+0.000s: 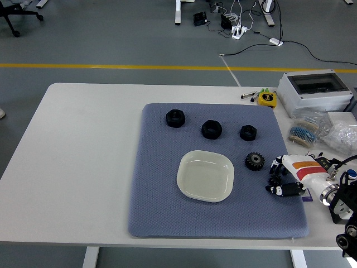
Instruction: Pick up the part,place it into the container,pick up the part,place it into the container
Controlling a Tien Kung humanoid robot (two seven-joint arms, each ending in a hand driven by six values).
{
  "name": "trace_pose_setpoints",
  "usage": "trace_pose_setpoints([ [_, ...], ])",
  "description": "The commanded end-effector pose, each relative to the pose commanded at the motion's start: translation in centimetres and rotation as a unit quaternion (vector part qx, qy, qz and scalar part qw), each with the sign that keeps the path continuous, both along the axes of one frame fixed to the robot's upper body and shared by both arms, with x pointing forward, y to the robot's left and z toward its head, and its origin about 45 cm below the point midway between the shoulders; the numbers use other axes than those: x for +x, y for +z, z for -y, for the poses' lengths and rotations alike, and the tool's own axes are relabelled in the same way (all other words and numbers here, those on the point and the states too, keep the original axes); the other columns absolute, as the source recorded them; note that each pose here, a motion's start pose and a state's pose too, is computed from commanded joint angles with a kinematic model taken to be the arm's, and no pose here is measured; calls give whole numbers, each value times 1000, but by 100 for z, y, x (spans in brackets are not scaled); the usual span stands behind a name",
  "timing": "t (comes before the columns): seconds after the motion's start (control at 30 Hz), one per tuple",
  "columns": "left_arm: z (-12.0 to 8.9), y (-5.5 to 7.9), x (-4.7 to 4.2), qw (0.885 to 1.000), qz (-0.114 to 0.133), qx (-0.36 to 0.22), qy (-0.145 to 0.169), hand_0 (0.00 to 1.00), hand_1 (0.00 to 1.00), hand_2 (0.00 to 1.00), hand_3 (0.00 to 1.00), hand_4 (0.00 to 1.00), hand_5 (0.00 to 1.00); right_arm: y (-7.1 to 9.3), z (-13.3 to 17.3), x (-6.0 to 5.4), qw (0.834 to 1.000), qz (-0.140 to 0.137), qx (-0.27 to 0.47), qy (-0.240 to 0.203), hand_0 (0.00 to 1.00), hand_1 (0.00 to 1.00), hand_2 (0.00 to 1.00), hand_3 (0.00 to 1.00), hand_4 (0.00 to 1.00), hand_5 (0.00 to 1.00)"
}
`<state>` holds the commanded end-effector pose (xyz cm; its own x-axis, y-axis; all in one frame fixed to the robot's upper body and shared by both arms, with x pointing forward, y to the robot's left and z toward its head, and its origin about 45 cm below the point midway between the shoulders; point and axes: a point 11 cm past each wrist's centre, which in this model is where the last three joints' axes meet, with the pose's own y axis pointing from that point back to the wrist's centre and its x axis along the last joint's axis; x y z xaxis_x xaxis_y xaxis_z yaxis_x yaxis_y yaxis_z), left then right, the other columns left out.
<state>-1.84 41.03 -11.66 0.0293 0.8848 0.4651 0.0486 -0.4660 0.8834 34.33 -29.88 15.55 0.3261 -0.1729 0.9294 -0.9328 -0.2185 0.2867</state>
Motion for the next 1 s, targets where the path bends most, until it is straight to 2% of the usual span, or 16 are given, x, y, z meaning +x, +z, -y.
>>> trace_pose_setpoints([
  [0.13, -5, 2, 8, 1000, -1, 0, -4, 739, 748, 812, 601, 693, 635, 2, 23, 10, 1000, 3, 3, -7, 288, 430, 493, 523, 773, 322],
  [0.17, -5, 2, 11, 1000, -1, 0, -6, 739, 746, 812, 599, 695, 644, 5, 25, 12, 1000, 4, 4, -7, 211, 383, 442, 489, 706, 274],
  [0.33, -5, 2, 31, 1000, -2, 0, -10, 739, 746, 812, 599, 695, 644, -6, 36, 21, 1000, 5, 4, -9, 211, 383, 442, 489, 706, 274],
  [0.37, -5, 2, 34, 1000, -3, 1, -10, 738, 745, 812, 601, 691, 643, -11, 37, 22, 1000, 4, 4, -9, 193, 317, 408, 455, 775, 206],
  [0.53, -4, 3, 50, 1000, -1, 2, -11, 738, 745, 812, 601, 691, 643, -37, 44, 19, 1000, -3, 4, -7, 193, 317, 408, 455, 775, 206],
  [0.57, -4, 3, 55, 1000, -1, 2, -12, 737, 744, 810, 600, 689, 644, -41, 45, 15, 1000, -4, 6, -6, 188, 276, 391, 426, 775, 200],
  [0.67, -10, 5, 61, 1000, -2, 3, -15, 737, 744, 810, 600, 689, 644, -42, 41, 6, 1000, -4, 10, -4, 188, 276, 391, 426, 775, 200],
  [1.0, -18, 9, 80, 1000, -1, 5, -17, 736, 740, 807, 601, 679, 640, 130, -35, 10, 999, 27, 30, 9, 184, 259, 369, 400, 776, 205],
])
